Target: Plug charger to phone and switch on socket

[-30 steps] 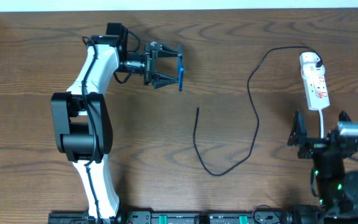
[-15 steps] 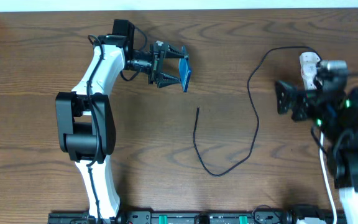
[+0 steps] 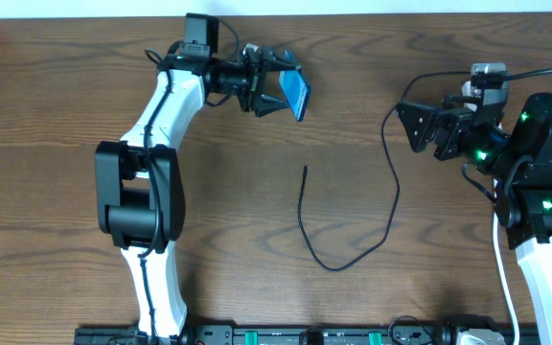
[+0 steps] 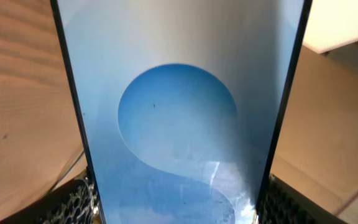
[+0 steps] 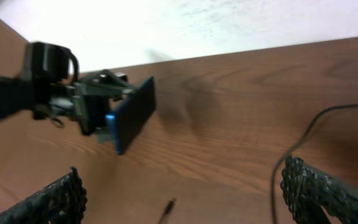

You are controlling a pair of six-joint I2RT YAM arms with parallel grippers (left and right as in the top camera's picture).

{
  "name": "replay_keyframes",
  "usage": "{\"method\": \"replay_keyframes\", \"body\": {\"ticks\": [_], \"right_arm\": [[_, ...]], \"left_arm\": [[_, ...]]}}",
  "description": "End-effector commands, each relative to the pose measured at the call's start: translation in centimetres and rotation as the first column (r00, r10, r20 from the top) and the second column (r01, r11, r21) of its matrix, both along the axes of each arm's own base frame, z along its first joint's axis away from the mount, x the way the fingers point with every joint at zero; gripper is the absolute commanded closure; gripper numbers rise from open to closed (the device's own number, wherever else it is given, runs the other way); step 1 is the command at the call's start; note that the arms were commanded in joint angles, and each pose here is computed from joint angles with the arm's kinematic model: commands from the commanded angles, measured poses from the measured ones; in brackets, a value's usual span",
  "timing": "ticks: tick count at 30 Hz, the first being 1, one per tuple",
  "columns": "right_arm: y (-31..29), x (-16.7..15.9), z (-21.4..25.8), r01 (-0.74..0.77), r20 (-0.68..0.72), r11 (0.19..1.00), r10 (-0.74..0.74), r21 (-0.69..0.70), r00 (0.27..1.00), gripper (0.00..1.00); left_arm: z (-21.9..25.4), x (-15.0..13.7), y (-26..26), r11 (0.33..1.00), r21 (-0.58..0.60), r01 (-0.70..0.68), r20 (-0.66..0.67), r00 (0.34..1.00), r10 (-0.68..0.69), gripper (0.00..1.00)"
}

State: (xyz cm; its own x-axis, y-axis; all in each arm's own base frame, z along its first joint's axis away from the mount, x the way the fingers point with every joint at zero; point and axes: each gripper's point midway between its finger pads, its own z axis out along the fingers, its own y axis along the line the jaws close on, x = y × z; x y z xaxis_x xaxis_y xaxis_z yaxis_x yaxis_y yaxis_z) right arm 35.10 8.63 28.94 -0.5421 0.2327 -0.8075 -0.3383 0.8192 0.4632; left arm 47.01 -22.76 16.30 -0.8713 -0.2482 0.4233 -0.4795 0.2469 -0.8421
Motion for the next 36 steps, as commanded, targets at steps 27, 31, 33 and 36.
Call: {"method": "replay_keyframes", "body": {"ticks": [27,31,33,36], "right_arm": [[8.9,-0.1,-3.6,-0.28,-0.142,0.949,0.3,0.146,0.943,0.01],[8.6,0.2,-3.8,-0.255,-0.145,0.958,0.273,0.13,0.951,0.01],[8.3,0.5,-3.9,-0.236,-0.146,0.965,0.252,0.117,0.957,0.01],[8.0,1.0,-4.2,-0.196,-0.149,0.977,0.207,0.085,0.967,0.01]], "left_arm": [[9.0,-3.3,-7.1,0.967,0.185,-0.175,0.188,0.972,0.14,0.93],[8.7,-3.7,-7.3,0.966,0.184,-0.182,0.132,0.978,0.16,0.92],[8.7,-3.9,-7.7,0.966,0.181,-0.182,0.113,0.98,0.163,0.93],[8.7,-4.6,-8.6,0.969,0.184,-0.167,0.111,0.983,0.149,0.93]]}}
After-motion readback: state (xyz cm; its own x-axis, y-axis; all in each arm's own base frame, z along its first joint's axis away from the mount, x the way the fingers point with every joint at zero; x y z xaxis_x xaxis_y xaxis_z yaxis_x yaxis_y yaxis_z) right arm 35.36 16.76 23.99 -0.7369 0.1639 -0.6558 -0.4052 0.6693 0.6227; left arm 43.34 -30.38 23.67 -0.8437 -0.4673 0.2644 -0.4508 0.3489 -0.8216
